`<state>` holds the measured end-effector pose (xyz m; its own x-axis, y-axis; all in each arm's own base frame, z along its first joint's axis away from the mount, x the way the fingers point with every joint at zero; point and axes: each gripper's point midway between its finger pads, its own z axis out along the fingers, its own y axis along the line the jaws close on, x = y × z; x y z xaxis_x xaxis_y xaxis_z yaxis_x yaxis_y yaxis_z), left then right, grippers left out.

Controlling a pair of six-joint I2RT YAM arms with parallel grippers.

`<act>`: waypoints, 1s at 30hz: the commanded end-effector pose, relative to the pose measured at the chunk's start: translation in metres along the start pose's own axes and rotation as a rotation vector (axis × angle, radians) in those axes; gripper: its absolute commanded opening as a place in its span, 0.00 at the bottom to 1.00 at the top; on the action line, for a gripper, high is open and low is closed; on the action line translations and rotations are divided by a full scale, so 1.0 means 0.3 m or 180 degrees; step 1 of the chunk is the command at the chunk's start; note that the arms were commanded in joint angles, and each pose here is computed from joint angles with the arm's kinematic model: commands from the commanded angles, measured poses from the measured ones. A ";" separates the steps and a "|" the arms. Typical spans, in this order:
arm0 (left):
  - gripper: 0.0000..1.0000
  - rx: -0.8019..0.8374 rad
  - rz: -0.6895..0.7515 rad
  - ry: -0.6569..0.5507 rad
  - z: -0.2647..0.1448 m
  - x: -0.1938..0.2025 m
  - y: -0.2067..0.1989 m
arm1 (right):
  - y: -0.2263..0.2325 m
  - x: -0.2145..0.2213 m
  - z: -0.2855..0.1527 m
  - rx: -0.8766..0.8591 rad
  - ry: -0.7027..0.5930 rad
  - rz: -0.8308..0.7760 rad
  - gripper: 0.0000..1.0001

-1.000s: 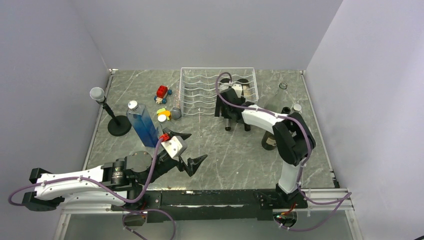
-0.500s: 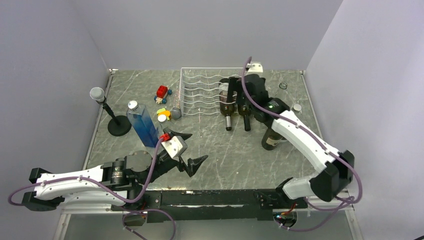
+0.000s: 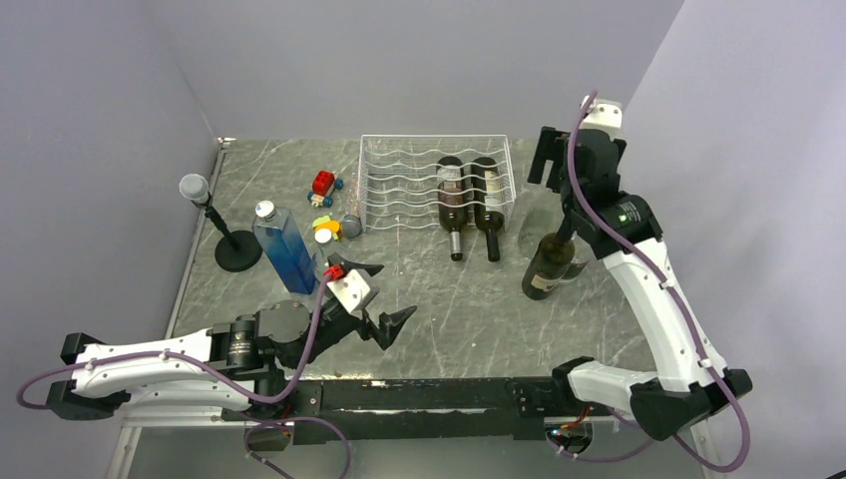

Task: Put the wine bottle on the wine rack

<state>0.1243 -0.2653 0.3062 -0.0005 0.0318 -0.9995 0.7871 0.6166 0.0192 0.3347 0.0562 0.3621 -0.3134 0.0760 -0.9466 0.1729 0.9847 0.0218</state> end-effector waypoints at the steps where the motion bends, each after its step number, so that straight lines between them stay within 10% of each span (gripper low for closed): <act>1: 0.99 -0.0362 -0.0252 -0.0224 -0.004 -0.088 0.062 | -0.079 0.042 0.038 0.0188 0.0293 -0.0058 0.89; 21: 0.99 -0.0492 -0.0363 -0.0093 0.017 -0.055 0.062 | -0.086 0.199 0.293 0.0105 0.0892 0.0041 0.62; 30: 0.99 -0.0468 -0.0242 -0.0056 0.008 -0.047 0.067 | -0.121 0.225 0.316 0.0311 0.0913 -0.0022 0.35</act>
<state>0.1412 -0.2600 0.2996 -0.0598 0.0133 -0.9981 0.6917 0.7215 -0.0318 0.3858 0.0170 0.2538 -0.6169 0.1179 -0.7781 0.2222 0.9746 -0.0285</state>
